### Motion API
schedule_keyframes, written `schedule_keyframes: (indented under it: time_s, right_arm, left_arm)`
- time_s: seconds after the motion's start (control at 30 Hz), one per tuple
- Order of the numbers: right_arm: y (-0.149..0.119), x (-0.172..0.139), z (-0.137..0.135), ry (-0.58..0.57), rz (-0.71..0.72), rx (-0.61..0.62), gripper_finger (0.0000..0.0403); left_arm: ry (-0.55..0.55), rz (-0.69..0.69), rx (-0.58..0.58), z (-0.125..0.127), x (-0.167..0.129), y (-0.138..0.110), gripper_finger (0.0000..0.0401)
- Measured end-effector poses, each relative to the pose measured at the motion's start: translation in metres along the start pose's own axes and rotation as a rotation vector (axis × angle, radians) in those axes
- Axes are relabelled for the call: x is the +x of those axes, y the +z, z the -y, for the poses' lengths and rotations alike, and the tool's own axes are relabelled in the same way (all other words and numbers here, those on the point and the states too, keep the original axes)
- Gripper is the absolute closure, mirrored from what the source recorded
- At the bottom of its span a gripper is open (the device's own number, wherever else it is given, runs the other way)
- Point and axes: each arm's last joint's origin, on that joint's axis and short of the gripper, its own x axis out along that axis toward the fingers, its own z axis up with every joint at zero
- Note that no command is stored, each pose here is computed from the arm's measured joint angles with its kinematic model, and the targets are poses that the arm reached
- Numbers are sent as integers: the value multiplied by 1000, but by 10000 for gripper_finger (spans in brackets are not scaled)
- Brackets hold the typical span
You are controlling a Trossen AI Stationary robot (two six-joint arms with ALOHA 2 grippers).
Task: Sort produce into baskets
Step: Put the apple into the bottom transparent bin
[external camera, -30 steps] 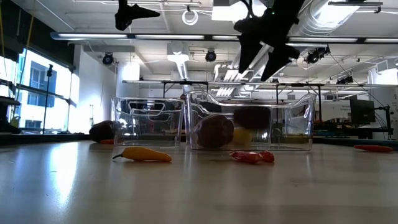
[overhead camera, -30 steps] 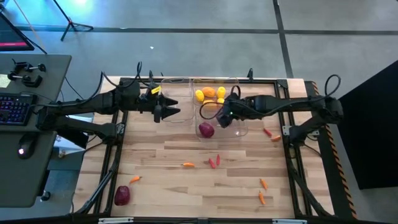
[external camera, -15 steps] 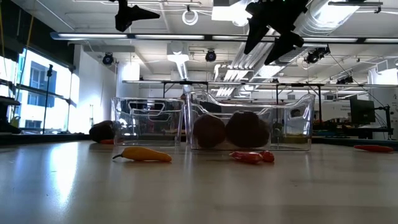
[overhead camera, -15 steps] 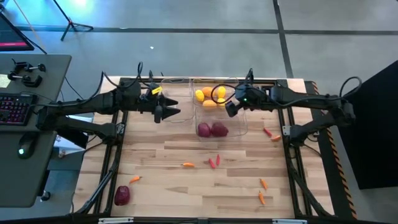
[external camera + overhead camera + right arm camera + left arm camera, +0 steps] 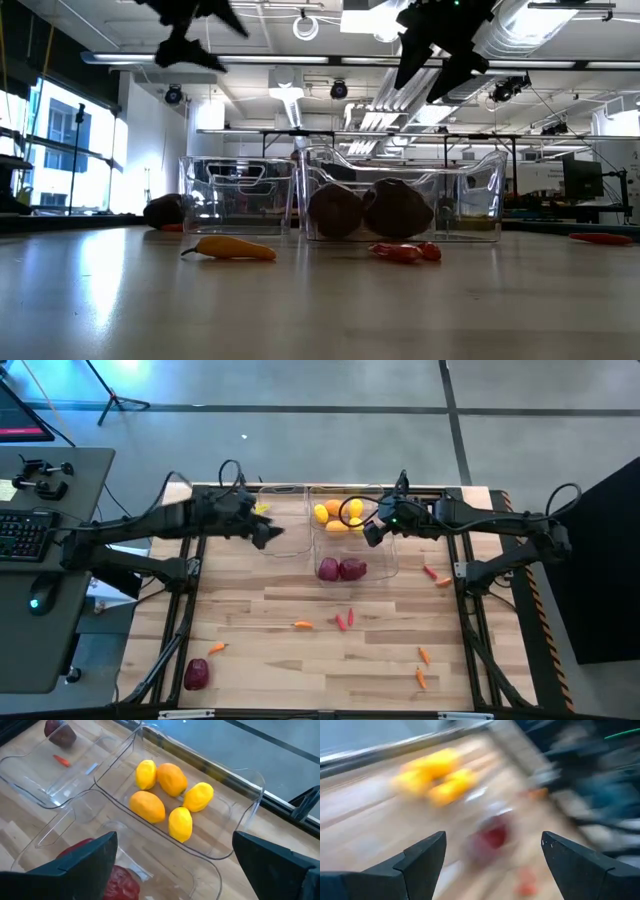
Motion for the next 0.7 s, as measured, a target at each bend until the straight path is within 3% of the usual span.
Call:
schedule_keyframes:
  time_s: [0.13,0.2,0.43,0.7]
  right_arm:
    - [1,1,2,-6,0,5,20]
    - [2,2,4,-13,1,6,20]
    - [6,6,11,-30,-2,30,20]
    - [7,6,12,-18,-11,52,20]
  left_arm:
    - [367,-105,24,-29,-10,3,86]
    - [457,-154,0,-46,-8,2,86]
    - [582,-342,-117,-107,18,-3,86]
    - [633,-493,-113,-145,60,3,86]
